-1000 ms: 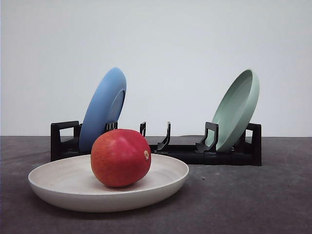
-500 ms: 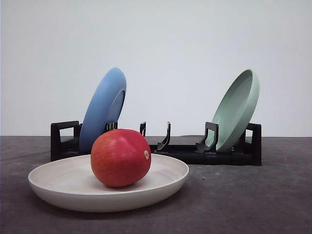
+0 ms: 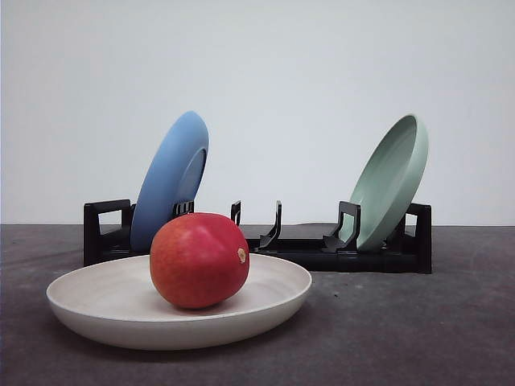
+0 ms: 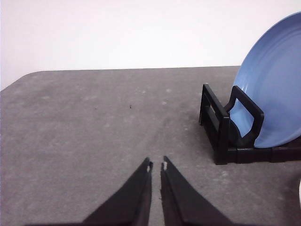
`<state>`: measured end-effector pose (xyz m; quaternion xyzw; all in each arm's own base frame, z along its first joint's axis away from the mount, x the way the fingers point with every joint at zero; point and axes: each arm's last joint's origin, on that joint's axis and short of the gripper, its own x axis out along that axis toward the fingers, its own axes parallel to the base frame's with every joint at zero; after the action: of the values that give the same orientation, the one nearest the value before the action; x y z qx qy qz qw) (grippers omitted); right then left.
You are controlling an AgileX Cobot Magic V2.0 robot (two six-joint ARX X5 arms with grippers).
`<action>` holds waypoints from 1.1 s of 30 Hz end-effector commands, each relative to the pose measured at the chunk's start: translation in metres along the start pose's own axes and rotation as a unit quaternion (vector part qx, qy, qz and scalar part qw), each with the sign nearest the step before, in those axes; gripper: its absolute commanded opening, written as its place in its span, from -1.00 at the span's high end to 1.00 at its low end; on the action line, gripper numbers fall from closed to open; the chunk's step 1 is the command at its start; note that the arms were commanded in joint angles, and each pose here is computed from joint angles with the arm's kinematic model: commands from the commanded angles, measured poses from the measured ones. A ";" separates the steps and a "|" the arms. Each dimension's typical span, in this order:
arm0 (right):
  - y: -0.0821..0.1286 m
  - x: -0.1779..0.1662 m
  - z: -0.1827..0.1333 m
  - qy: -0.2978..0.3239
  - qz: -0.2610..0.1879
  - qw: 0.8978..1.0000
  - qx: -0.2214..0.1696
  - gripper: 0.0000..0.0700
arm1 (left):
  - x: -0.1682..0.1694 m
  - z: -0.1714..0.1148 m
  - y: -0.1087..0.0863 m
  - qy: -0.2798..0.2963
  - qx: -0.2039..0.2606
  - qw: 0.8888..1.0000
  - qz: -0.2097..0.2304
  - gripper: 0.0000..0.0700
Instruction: Place pomegranate in white plate
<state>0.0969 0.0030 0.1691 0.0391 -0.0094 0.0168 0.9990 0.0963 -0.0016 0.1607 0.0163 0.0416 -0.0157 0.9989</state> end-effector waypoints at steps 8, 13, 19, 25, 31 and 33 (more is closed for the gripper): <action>0.000 0.000 0.000 -0.003 -0.002 1.000 -0.004 0.96 | 0.001 -0.002 0.000 -0.002 0.002 1.000 0.001 0.95; 0.000 0.000 0.000 -0.003 -0.002 1.000 -0.004 0.96 | 0.001 -0.002 0.000 -0.002 0.002 1.000 0.001 0.95; 0.000 0.000 0.000 -0.003 -0.002 1.000 -0.004 0.96 | 0.001 -0.002 0.000 -0.002 0.002 1.000 0.001 0.95; 0.000 0.000 0.000 -0.003 -0.002 1.000 -0.004 0.96 | 0.001 -0.002 0.000 -0.002 0.002 1.000 0.001 0.96; 0.000 0.000 0.000 -0.003 -0.002 1.000 -0.004 0.96 | 0.001 -0.002 0.000 -0.002 0.002 1.000 0.001 0.95; 0.000 0.000 0.000 -0.003 -0.002 1.000 -0.004 0.96 | 0.001 -0.002 0.000 -0.002 0.002 1.000 0.001 0.95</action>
<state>0.0969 0.0030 0.1691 0.0391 -0.0094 0.0168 0.9990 0.0963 -0.0016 0.1607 0.0163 0.0416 -0.0156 0.9989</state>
